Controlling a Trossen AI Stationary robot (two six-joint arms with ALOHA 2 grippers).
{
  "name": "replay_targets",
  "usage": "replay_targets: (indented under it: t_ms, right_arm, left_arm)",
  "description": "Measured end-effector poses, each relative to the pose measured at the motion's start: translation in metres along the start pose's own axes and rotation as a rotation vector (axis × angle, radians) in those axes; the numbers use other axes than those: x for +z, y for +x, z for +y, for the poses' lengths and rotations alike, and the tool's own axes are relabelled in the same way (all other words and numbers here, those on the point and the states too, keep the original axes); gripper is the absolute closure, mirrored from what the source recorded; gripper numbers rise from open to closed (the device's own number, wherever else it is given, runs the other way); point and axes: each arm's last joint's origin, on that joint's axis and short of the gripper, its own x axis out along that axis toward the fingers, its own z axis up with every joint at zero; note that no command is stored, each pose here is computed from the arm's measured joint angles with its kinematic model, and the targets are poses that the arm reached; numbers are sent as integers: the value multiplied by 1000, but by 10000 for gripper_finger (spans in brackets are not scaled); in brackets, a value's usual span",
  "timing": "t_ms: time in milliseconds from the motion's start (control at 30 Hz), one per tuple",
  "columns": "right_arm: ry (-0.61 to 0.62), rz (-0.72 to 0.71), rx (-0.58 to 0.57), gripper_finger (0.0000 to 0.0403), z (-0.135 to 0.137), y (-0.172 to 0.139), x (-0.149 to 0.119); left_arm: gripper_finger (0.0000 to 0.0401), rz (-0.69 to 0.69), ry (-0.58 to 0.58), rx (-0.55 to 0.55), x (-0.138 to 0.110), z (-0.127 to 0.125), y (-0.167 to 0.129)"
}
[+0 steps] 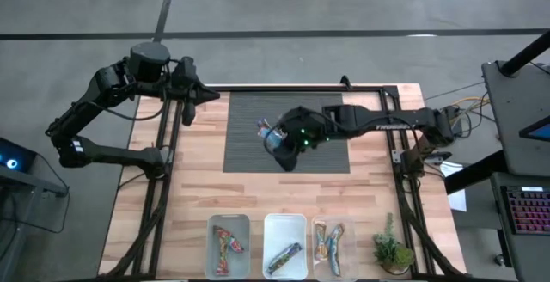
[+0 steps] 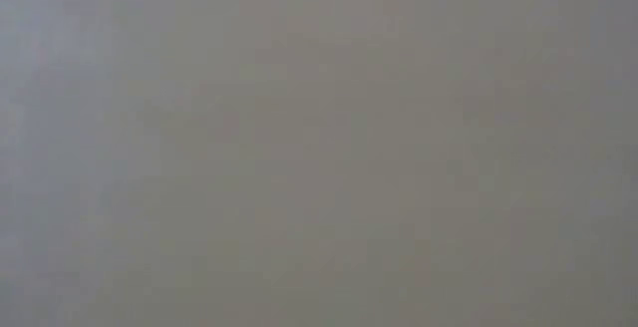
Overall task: Pick and place Granola Bars by type
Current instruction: Put the bottom red granola bar into the gray bin
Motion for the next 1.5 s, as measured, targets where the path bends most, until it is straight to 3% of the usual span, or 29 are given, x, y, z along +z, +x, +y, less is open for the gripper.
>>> replay_targets:
  t_ms: [367,1033,1500]
  right_arm:
    - [-132,39,87,330,38,-2,-27]
    - [7,-205,426,330,100,-16,-32]
    - [77,-208,512,330,134,29,-45]
  left_arm:
    - [401,-43,-15,4,4,0,0]
    - [401,-45,20,-4,5,0,0]
    - [401,-46,32,-3,4,0,0]
